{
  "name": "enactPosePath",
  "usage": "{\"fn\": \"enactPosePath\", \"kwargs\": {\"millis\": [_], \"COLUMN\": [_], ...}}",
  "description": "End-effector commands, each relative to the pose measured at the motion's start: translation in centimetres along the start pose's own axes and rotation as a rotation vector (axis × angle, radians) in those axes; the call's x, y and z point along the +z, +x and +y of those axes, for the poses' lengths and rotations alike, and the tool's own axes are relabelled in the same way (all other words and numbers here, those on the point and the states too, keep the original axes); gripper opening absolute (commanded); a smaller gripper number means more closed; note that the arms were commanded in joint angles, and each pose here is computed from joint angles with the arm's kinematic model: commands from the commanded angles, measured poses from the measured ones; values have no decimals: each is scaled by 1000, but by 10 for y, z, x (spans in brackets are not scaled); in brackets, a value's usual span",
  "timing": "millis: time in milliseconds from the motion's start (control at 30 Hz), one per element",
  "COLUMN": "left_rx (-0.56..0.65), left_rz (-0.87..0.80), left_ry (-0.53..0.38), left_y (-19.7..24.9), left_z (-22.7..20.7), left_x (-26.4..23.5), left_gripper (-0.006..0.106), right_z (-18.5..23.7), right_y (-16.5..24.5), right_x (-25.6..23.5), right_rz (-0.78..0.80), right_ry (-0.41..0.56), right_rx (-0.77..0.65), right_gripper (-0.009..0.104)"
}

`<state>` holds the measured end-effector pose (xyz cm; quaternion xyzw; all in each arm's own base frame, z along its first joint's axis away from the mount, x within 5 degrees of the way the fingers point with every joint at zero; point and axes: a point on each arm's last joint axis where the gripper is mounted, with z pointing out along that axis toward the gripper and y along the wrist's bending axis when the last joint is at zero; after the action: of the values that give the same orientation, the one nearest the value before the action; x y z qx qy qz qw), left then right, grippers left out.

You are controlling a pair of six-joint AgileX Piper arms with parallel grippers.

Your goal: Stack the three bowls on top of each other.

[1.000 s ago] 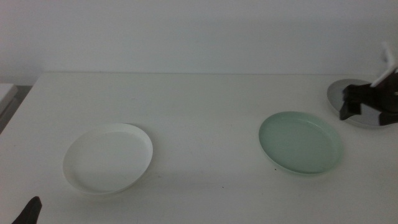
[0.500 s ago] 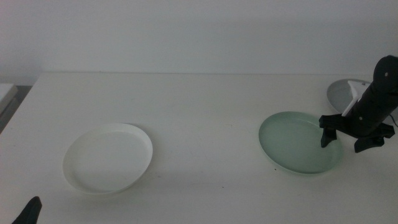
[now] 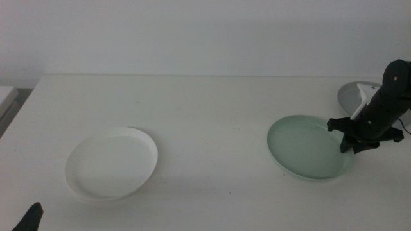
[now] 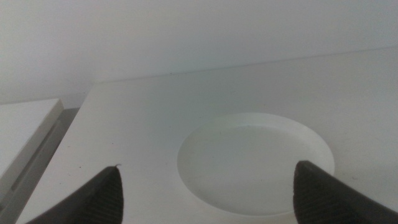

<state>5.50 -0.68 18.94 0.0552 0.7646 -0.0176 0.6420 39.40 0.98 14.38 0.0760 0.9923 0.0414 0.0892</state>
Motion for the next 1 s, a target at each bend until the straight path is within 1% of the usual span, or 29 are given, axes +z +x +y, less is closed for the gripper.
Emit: {"fn": "enactPosePath", "kwargs": {"millis": [0,67,133,233,333,500,600,767,967], "left_rx": [-1,-1,-1,-1,-1,-1,-1,-1,-1], "left_rz": [-16,-16,-16,-16,-16,-16,-16,-16,-16], "left_ry": [-3,-3,-3,-3,-3,-3,-3,-3,-3], "left_y": [-1,-1,-1,-1,-1,-1,-1,-1,-1], "left_z": [0,0,0,0,0,0,0,0,0], "left_x": [0,0,0,0,0,0,0,0,0], "left_gripper": [94,94,94,94,94,94,94,94,94], "right_z": [-1,-1,-1,1,7,28,45,85,134], "right_y": [0,0,0,-1,-3,2,10,24,38], "right_x": [3,3,2,-10,-36,-90,-106,-108,-94], "right_rz": [2,2,4,-11,-63,-168,-193,-176,-191], "right_ry": [8,8,8,-4,-28,-105,-144,-210,-252], "right_rx": [-4,2,2,2,-13,-52,-87,-161,-256], "right_gripper": [11,2,-2,-2,-2,-2,-2,-2,-2]}}
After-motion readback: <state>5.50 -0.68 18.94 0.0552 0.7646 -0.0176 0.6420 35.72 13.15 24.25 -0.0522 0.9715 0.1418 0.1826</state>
